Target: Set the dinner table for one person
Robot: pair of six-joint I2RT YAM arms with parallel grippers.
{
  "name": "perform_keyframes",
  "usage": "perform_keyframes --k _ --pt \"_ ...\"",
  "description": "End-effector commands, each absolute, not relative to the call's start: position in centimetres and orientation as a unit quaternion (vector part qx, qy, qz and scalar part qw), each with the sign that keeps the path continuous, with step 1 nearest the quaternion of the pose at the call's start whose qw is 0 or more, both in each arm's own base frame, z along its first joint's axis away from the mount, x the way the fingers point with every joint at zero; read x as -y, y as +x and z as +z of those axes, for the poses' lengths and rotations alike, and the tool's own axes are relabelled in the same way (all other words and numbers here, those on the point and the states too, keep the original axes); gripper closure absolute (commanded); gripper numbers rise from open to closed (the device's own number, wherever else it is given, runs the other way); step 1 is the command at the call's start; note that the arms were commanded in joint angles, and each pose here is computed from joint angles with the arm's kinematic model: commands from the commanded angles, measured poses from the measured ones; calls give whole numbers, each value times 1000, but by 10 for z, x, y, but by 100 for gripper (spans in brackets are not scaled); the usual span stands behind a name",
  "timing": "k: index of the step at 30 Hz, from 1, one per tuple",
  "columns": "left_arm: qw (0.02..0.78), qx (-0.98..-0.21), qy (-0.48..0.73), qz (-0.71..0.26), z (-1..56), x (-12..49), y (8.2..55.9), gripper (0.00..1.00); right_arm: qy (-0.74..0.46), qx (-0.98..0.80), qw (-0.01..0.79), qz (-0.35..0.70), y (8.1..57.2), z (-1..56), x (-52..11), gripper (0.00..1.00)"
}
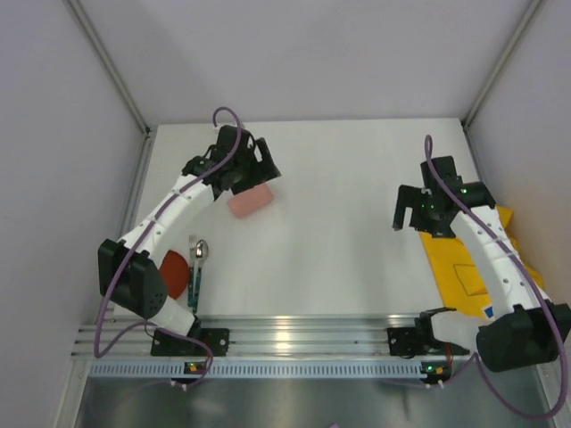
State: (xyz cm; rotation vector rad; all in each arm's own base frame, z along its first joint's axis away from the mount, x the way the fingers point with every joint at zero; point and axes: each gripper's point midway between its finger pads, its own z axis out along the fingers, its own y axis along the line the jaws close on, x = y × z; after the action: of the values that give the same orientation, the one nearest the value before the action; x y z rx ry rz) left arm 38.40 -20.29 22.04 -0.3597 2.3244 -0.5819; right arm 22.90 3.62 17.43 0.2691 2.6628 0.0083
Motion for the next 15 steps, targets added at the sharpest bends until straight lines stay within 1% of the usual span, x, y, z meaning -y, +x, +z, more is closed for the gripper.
perform_keyframes --k 1,4,6,10,15 --pt "326 -927 -129 -133 199 175 361 11 130 -966 224 -1 257 151 -20 0" --pt "309 -938 -96 -121 187 176 354 11 165 -970 177 -2 272 111 -8 0" --pt "293 -949 -78 -85 173 168 350 11 170 -972 159 -6 283 91 -4 0" --pt "277 -958 -63 -49 161 156 341 11 186 -971 140 -50 291 72 24 0" --pt "281 -957 -56 -50 157 154 338 11 189 -974 104 -71 291 43 45 0"
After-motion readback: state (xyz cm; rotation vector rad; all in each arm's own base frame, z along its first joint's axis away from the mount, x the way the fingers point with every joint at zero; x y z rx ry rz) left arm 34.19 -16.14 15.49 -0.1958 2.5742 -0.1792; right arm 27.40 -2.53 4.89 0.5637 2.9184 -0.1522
